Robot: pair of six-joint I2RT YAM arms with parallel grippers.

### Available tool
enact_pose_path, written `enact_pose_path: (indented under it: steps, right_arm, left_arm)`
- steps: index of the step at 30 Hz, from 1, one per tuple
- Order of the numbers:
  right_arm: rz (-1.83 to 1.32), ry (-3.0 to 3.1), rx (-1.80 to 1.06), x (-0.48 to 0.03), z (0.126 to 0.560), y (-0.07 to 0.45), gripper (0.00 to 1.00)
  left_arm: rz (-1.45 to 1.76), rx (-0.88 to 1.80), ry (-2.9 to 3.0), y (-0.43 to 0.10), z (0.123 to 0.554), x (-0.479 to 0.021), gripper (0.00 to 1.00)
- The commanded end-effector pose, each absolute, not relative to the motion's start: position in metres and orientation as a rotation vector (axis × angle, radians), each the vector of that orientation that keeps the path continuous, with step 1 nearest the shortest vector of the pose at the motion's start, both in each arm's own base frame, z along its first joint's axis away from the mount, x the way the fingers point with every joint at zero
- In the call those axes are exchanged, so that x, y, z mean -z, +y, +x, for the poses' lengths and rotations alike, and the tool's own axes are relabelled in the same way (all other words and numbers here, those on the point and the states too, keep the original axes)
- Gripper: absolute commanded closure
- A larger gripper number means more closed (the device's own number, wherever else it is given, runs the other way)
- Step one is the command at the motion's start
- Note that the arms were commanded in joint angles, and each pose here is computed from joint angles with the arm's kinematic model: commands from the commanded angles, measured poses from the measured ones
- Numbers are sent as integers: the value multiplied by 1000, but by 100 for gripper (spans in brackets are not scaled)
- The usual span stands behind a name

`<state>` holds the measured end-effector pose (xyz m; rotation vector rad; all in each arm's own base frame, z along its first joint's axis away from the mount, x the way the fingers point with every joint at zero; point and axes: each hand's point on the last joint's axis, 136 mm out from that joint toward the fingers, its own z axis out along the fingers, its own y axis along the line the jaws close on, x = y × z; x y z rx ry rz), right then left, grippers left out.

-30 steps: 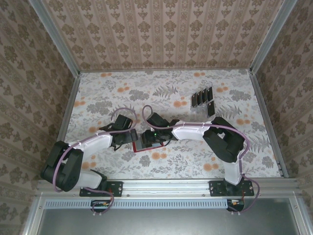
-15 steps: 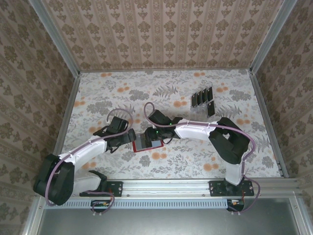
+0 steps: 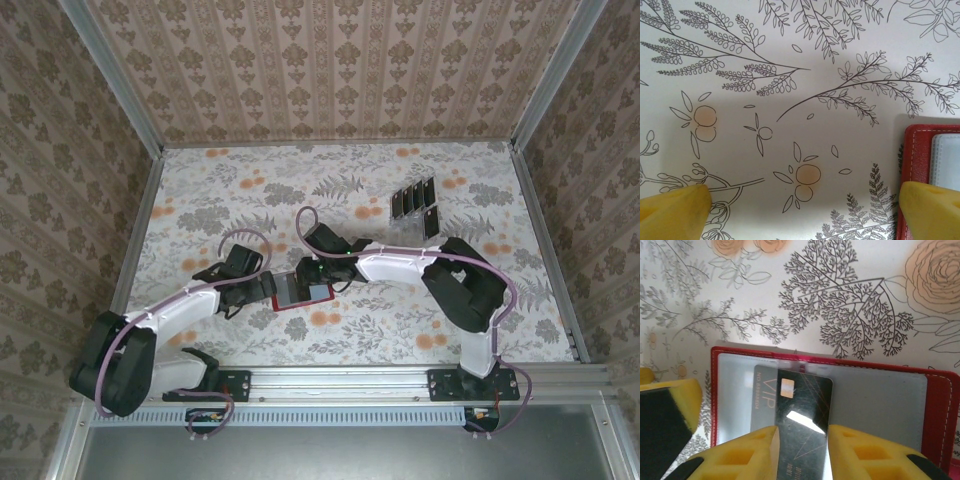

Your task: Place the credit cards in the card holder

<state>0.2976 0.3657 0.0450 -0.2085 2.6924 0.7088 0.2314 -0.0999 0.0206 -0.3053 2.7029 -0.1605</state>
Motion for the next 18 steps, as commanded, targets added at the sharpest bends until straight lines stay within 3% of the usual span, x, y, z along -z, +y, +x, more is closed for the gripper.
enact_pose_path:
  steps: [1,7,18]
  right_arm:
    - [-173,2729,-701,-28,296,363,66]
    - [-164,2745,-724,-21,294,366,67]
    - [-155,2739,-799,-23,291,378,86]
  left_arm:
    - [-322,152,2735,-100,224,-10,0]
    - [-320,143,2744,-99,222,-5,0]
    - [-313,134,2754,-99,221,0,0]
